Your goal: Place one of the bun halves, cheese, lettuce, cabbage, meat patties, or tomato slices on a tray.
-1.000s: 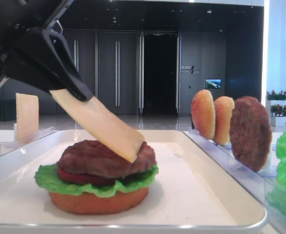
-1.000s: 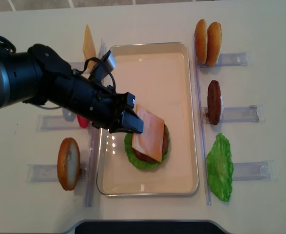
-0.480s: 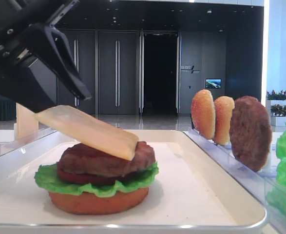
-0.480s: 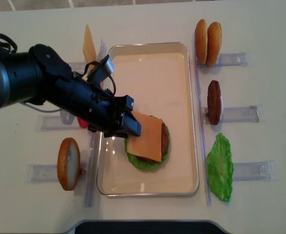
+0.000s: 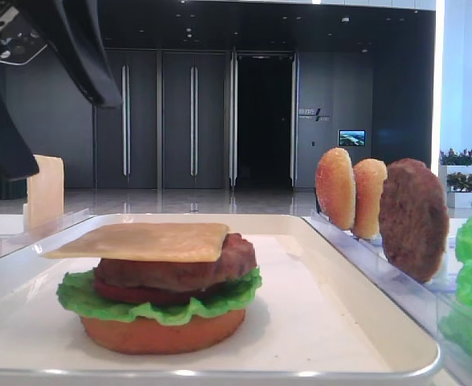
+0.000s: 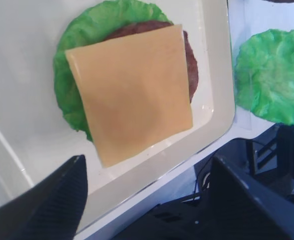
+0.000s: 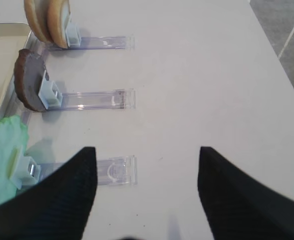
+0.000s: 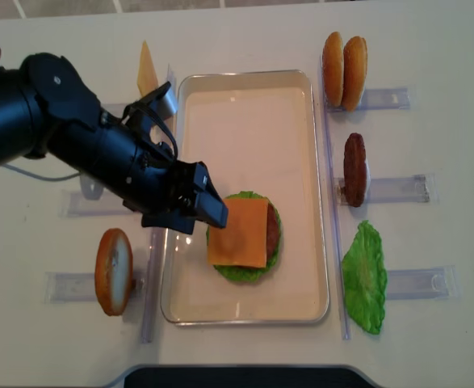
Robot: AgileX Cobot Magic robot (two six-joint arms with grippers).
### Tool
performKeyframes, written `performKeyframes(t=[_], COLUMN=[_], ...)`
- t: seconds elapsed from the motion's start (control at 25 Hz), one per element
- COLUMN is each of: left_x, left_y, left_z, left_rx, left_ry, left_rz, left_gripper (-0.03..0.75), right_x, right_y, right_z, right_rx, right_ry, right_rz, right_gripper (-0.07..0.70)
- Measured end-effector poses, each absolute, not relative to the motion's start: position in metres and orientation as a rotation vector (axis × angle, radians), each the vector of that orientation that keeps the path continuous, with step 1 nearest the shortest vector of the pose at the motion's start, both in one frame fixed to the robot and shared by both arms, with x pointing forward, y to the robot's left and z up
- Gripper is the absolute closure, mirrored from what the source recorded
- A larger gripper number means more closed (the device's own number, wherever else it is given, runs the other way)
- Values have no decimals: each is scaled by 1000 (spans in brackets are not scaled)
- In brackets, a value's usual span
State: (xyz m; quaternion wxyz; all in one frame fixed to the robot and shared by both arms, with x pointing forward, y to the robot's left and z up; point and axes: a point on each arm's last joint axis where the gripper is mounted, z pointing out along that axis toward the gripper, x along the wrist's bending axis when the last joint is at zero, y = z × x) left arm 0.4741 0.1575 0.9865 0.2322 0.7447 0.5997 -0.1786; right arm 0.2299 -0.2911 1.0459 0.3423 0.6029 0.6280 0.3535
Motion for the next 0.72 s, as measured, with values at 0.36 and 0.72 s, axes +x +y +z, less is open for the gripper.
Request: performKeyframes(t=[0.36,0.72], left_x=[487,497], left_y=[173,193], left_z=[1021,1059], left_rx=[2346,2408], left_ry=[1674,1776], left_rz=[-312,26], left_gripper=[142,142], right_x=[230,230], right_y=[-291,-291], right_z=[1046,1046], right_rx=[1568,1568], right_ry=[1633,1633], right_rz=[919,919], right_gripper=[183,183])
